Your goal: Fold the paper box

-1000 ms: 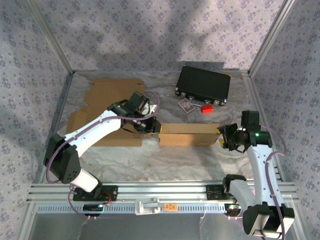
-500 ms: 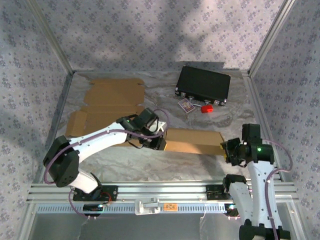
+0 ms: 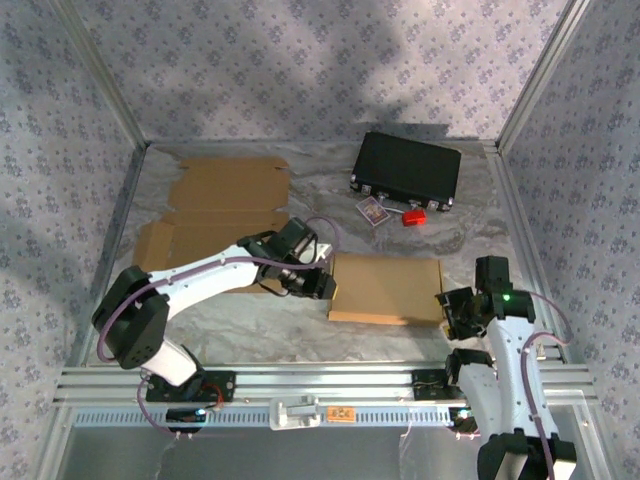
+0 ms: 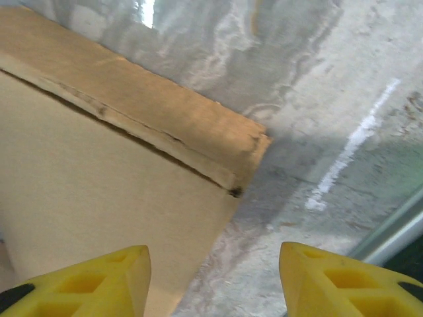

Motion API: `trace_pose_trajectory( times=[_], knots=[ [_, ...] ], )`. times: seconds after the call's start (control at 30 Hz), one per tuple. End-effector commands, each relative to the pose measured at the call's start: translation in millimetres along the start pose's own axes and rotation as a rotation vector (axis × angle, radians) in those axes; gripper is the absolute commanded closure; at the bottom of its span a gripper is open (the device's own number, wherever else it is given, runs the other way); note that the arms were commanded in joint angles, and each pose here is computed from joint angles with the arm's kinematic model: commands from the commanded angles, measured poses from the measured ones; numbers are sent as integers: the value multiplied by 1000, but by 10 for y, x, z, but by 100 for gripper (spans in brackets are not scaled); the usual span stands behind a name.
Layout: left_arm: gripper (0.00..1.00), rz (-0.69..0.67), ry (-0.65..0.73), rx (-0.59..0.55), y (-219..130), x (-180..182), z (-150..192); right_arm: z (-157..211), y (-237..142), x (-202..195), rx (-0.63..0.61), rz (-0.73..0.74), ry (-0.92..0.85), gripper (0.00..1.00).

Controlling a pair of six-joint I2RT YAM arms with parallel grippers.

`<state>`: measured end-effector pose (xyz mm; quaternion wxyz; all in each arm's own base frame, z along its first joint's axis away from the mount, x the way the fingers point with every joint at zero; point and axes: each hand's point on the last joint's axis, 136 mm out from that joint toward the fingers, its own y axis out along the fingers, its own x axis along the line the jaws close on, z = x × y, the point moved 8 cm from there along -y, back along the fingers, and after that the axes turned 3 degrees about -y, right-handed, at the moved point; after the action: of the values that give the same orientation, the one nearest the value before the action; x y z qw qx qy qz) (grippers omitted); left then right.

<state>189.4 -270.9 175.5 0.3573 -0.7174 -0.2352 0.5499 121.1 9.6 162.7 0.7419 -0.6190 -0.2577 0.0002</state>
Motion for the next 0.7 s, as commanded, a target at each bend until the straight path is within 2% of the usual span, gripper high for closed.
trace_pose_trajectory(
  times=[0.0, 0.1, 0.23, 0.37, 0.5, 0.67],
  knots=[
    [65, 19, -138, -49, -60, 141, -237, 3, 101, 39, 6, -59, 8, 38],
    [65, 34, -220, -80, -57, 310, -373, 16, 266, 28, 28, -112, 57, 34],
    [65, 43, -251, -60, 15, 391, -476, 34, 404, -10, 52, -123, 137, 33],
    [64, 100, -275, -47, 148, 374, -526, -21, 479, 40, 16, -163, 131, 44],
    [59, 139, -292, -42, 254, 336, -565, -73, 538, 71, 4, -179, 154, 53],
    [56, 161, -302, -21, 397, 250, -611, -123, 517, 78, -2, -147, 153, 54]
  ],
)
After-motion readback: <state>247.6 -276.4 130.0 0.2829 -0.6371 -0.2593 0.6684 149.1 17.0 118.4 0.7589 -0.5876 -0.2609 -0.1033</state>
